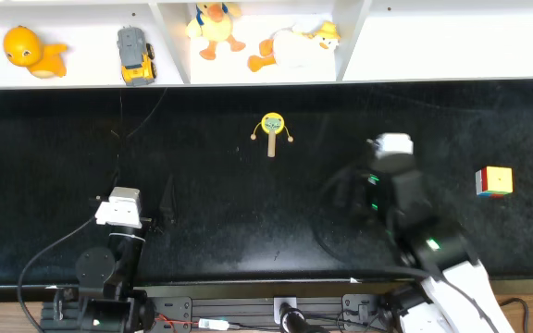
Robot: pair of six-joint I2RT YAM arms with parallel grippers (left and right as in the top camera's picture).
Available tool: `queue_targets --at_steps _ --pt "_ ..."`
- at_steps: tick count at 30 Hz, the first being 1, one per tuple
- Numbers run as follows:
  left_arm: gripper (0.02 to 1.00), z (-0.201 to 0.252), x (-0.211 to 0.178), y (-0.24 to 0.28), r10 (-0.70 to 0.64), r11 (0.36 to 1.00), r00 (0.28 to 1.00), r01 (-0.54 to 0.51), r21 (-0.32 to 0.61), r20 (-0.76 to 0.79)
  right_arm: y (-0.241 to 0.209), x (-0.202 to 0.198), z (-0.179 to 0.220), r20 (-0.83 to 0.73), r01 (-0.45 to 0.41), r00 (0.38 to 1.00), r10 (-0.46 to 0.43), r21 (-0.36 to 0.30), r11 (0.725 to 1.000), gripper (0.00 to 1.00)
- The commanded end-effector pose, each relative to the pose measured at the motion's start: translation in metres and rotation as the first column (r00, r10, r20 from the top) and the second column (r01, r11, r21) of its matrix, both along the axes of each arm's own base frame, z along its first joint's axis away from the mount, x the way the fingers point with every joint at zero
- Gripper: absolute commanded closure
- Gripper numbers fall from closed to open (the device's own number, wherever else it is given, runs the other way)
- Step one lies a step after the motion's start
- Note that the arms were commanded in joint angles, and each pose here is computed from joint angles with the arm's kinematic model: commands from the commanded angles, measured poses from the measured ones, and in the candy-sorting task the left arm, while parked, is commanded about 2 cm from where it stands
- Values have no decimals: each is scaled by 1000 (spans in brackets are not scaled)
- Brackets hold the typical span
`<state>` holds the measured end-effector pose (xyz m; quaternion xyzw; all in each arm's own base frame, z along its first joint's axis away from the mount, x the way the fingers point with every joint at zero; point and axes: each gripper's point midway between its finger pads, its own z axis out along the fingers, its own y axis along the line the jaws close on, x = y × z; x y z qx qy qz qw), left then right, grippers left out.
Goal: Store Toys
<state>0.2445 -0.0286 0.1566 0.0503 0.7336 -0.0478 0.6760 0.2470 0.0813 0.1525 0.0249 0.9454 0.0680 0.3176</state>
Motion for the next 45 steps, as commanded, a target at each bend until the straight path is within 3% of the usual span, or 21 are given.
queue_targets --at_steps 1,7,15,19,27,35,40,45 --pt "20 1 0 2 9 1000 1000 -9 15 9 28 14 -5 -73 154 986 -150 59 986 5" --pt "20 1 0 2 9 1000 1000 -9 15 9 74 30 -26 -162 238 960 -228 50 970 5" --pt "20 1 0 2 9 1000 1000 -9 15 9 142 57 -44 -140 160 976 -166 -59 985 7" --pt "20 1 0 2 9 1000 1000 -9 15 9 165 71 -55 -155 143 976 -155 -83 986 3" --pt "23 1 0 2 9 1000 1000 -9 15 9 174 90 -83 -174 145 968 -181 -202 969 12" --pt "20 1 0 2 9 1000 1000 -9 15 9 165 91 -97 -220 160 952 -213 -236 958 47" --pt "23 1 0 2 9 1000 1000 -9 15 9 154 96 -99 -246 192 938 -246 -226 955 205" --pt "20 1 0 2 9 1000 1000 -9 15 9 146 96 -103 -296 206 918 -264 -212 955 191"
